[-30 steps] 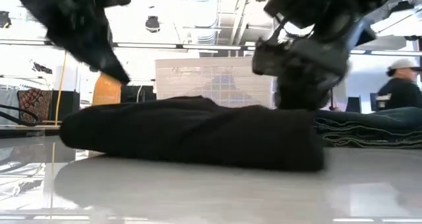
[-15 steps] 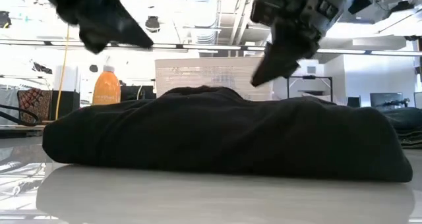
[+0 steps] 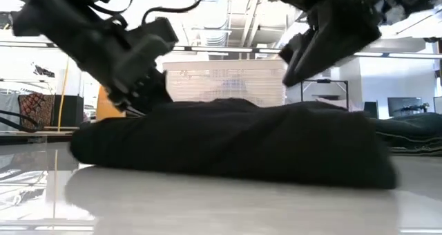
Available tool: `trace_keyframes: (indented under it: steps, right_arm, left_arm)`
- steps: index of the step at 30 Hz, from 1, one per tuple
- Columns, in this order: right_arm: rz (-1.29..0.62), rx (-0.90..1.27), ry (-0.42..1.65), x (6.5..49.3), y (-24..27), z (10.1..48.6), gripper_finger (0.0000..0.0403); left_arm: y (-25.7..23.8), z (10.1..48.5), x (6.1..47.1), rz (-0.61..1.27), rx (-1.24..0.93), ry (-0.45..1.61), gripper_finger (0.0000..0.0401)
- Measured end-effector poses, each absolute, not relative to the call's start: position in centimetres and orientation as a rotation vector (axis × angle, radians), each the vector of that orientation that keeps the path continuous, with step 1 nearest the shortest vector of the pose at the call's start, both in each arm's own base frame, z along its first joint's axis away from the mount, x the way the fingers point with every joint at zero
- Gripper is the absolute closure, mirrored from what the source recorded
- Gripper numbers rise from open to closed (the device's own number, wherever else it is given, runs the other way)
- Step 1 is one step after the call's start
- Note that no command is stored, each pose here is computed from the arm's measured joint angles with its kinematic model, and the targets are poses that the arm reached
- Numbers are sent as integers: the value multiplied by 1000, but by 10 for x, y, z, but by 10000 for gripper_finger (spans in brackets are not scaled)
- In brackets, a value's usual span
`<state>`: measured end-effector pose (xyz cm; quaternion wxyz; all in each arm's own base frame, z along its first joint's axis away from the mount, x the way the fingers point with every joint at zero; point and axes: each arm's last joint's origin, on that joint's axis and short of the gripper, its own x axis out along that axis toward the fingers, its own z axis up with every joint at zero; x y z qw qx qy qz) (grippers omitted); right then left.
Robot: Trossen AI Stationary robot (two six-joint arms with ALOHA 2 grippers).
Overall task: Fold laundry
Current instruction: Fold the black t-shirt
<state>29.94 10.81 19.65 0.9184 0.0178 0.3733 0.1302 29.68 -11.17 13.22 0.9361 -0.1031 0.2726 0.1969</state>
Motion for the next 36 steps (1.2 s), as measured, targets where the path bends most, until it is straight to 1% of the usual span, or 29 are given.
trace_keyframes:
  steps: [2, 7, 8, 10, 13, 16, 18, 21, 24, 27, 29, 31, 33, 36]
  right_arm:
    - [253, 40, 786, 298, 104, 180, 270]
    - [116, 201, 826, 292, 74, 140, 288]
    - [114, 236, 820, 291, 71, 135, 289]
    - [172, 305, 796, 288, 71, 129, 291]
    - [315, 365, 728, 288, 78, 132, 291]
    - [352, 363, 699, 287, 78, 145, 291]
    - [350, 334, 690, 285, 74, 154, 291]
    - [348, 284, 633, 282, 65, 173, 291]
    - [338, 204, 529, 281, 56, 190, 291]
    - [296, 150, 372, 291, 48, 199, 292]
    - [309, 150, 304, 301, 45, 197, 292]
    - [331, 155, 312, 316, 44, 189, 292]
    - [353, 160, 365, 330, 47, 176, 292]
    - [385, 152, 413, 352, 51, 161, 292]
  left_arm:
    - [-103, 135, 300, 419, -178, 556, 401]
    - [-75, 150, 305, 464, -103, 539, 401]
    - [-67, 153, 306, 489, -87, 538, 401]
    - [-50, 162, 307, 538, -85, 516, 401]
    - [-31, 185, 303, 567, -81, 465, 401]
    - [-29, 217, 293, 532, -96, 373, 401]
    - [-37, 235, 285, 447, -129, 320, 401]
    - [-64, 242, 278, 246, -166, 316, 401]
    - [-101, 226, 279, 122, -190, 352, 401]
    - [-139, 194, 289, 56, -208, 335, 401]
    - [-160, 171, 297, 2, -235, 284, 401]
    - [-175, 147, 303, -30, -248, 257, 401]
    - [-186, 126, 308, -48, -279, 253, 401]
    - [-193, 105, 313, -41, -344, 272, 401]
